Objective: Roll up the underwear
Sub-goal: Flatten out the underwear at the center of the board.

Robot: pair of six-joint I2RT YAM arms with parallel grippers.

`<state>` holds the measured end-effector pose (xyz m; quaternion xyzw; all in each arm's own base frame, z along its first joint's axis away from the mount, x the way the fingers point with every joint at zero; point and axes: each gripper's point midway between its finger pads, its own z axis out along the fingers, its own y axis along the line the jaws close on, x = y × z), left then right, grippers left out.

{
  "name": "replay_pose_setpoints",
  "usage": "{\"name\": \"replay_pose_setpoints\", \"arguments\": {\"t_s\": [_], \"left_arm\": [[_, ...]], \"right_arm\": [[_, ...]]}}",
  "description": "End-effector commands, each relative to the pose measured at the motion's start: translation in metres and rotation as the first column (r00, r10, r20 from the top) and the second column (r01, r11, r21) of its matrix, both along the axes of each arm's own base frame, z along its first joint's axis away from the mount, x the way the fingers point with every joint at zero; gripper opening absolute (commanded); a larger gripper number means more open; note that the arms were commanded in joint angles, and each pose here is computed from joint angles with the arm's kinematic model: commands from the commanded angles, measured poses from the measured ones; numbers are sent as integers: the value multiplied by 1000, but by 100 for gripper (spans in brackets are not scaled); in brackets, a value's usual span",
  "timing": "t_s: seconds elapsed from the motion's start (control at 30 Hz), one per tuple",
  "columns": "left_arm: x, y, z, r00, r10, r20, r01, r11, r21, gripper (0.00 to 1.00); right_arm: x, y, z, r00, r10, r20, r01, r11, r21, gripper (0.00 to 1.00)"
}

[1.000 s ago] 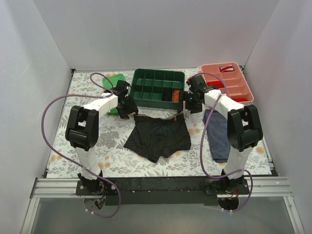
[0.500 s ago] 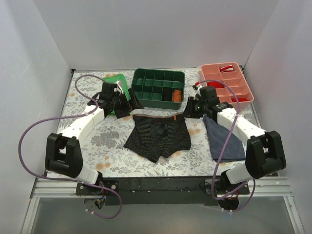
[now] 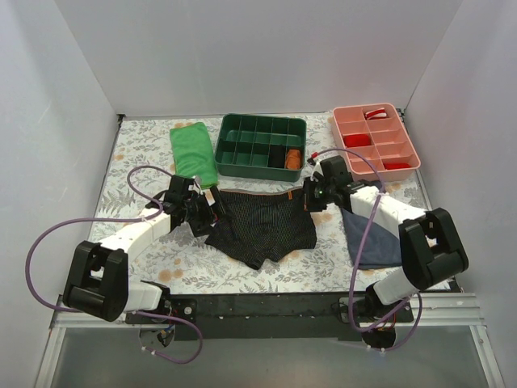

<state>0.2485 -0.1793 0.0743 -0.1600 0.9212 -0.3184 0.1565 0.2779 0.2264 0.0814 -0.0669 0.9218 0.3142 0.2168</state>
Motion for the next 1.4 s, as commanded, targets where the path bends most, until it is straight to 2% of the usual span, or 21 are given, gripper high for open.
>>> {"name": "replay_pose_setpoints", "arguments": {"t_s": [0.0, 0.33, 0.43, 0.5, 0.53, 0.77, 0.9, 1.03, 1.2, 1.37], "left_arm": [[7, -1, 3, 998, 39, 49, -38, 999, -17, 93], [2, 3, -17, 994, 106, 29, -105, 994, -21, 91], [-2, 9, -26, 988, 154, -5, -154, 988, 10, 87], [-4, 15, -31, 982, 188, -17, -187, 982, 37, 86], [-4, 18, -32, 979, 201, -15, -200, 979, 48, 82], [-16, 42, -43, 956, 289, -55, -275, 945, 174, 74], [-28, 49, -35, 944, 325, -51, -313, 935, 170, 75], [-30, 50, -29, 941, 337, -24, -330, 932, 149, 77], [-17, 44, -10, 952, 306, 21, -307, 944, 121, 78], [9, 31, 20, 957, 254, 137, -263, 963, 53, 83]], "right_arm": [[37, 14, 13, 996, -33, 77, 32, 999, 11, 1], [91, 17, 9, 979, -113, 167, 121, 992, -38, 1], [102, 5, -2, 975, -152, 161, 173, 977, -121, 1], [106, -1, -11, 975, -173, 142, 197, 964, -179, 1], [108, -6, -16, 972, -186, 144, 213, 956, -201, 1], [108, -26, -47, 959, -262, 105, 281, 911, -302, 1], [101, -33, -62, 958, -278, 77, 287, 894, -345, 1], [99, -24, -62, 967, -243, 82, 256, 923, -288, 1], [101, -21, -27, 961, -233, 147, 262, 937, -230, 1], [95, -22, -5, 952, -241, 189, 276, 942, -192, 2]]}}
